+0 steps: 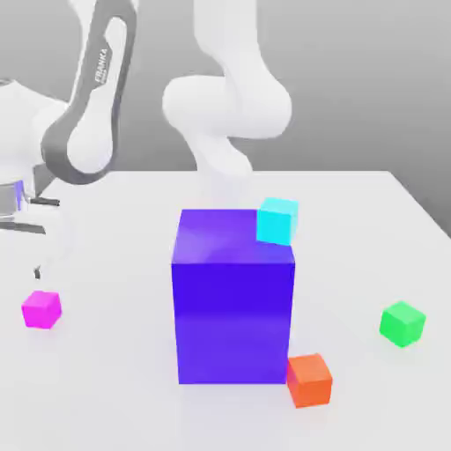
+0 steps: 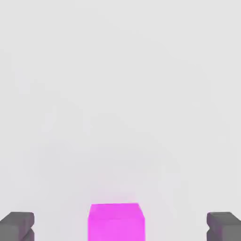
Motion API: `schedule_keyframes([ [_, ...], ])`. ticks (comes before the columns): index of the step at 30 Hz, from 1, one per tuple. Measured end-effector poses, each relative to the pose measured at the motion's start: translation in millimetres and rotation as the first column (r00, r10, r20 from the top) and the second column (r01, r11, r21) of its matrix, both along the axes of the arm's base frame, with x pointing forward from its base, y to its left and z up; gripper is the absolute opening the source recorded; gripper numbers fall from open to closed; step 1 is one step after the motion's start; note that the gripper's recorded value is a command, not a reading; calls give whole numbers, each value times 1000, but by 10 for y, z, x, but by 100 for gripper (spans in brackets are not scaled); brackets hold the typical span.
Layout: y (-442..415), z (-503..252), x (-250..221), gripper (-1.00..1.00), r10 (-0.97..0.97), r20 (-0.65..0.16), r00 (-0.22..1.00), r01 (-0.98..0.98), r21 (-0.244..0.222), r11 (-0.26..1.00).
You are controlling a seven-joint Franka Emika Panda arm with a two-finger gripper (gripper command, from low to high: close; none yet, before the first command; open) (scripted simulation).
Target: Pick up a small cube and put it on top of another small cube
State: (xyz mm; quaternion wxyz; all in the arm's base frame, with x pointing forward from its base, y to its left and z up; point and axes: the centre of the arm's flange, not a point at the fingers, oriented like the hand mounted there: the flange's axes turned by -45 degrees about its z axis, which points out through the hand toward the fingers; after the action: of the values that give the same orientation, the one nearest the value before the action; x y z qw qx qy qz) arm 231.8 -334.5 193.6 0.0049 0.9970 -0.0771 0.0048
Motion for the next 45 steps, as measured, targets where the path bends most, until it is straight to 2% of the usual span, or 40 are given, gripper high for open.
schedule_keyframes([
  [5,2,-540,-59,0,4,-9,1000,-4,9,1000],
  [6,8,-626,-64,-100,4,-9,1000,-4,9,1000],
  [13,12,-640,-65,-100,3,-10,1000,-3,12,1000],
  [19,14,-97,-53,-100,7,-8,1000,-7,12,1000],
  [22,164,-1,388,-100,199,3,980,-199,1,980],
  [25,439,49,955,-100,433,21,901,-433,-16,901],
  [30,1135,155,1858,-100,764,56,643,-762,-58,645],
  [35,2114,316,2478,-100,964,76,256,-958,-110,264],
  [40,3172,476,2698,-100,983,63,-171,-976,-150,-160],
  [45,4091,583,2591,-100,849,31,-528,-841,-162,-517],
])
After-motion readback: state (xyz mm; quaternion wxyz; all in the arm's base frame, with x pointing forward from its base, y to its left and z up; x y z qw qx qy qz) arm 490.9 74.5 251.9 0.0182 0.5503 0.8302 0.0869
